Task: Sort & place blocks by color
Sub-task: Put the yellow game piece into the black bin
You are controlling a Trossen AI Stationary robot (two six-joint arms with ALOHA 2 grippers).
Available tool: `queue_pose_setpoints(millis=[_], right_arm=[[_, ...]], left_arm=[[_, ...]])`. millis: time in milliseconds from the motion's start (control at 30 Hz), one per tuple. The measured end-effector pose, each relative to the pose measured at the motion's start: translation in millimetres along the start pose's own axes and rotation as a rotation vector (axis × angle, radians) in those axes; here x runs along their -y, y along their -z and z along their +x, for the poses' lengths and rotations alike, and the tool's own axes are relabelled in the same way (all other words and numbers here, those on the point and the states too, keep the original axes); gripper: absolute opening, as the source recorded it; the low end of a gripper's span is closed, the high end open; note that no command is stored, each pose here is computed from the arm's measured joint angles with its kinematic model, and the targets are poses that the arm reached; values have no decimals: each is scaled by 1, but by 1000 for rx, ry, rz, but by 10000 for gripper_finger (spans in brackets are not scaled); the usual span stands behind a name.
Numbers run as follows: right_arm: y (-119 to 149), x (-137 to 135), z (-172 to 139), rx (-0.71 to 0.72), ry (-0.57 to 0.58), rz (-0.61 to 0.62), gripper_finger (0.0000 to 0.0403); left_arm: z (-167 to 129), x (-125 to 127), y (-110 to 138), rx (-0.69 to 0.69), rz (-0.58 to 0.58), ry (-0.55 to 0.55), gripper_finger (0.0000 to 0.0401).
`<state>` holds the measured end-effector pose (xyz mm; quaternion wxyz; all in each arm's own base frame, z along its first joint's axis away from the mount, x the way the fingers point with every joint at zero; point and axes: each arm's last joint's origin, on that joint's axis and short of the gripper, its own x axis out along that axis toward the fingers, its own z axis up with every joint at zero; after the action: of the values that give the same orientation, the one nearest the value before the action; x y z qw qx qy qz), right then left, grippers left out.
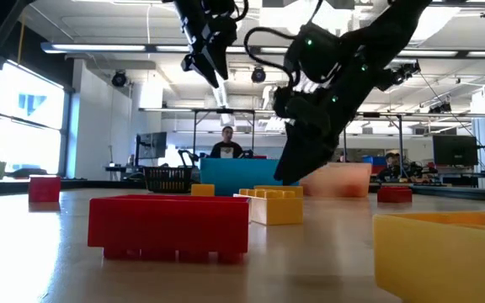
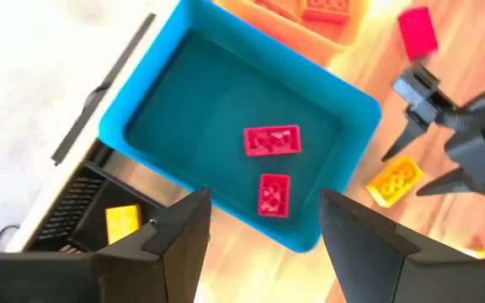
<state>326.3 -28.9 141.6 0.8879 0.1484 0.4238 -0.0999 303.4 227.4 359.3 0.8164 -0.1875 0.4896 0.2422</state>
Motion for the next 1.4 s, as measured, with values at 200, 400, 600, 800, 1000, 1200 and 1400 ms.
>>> queue_pose_setpoints(millis=[200,400,600,800,1000,1200,1400], right_arm=[[8,2,13,-57,-15,1,250],[10,3,17,-63,2,1,248],[11,4,17,-67,31,0,206],[11,4,17,-70,33,51,128],[8,7,14,-75,-6,119,112],[-5,9,-11,-13,-56,127,112],[-22,16,-42,100,-71,121,112]], left_arm=[[-2,-16,0,7,-37,-18,207],[-3,-26,0,12,-61,-32,207],[-3,-33,0,14,-56,-40,207],[-4,-38,0,17,-64,-45,207],[-4,-39,0,18,-27,-46,207],[-4,-38,0,20,-21,-29,207],[-4,-34,0,19,-11,-23,207]])
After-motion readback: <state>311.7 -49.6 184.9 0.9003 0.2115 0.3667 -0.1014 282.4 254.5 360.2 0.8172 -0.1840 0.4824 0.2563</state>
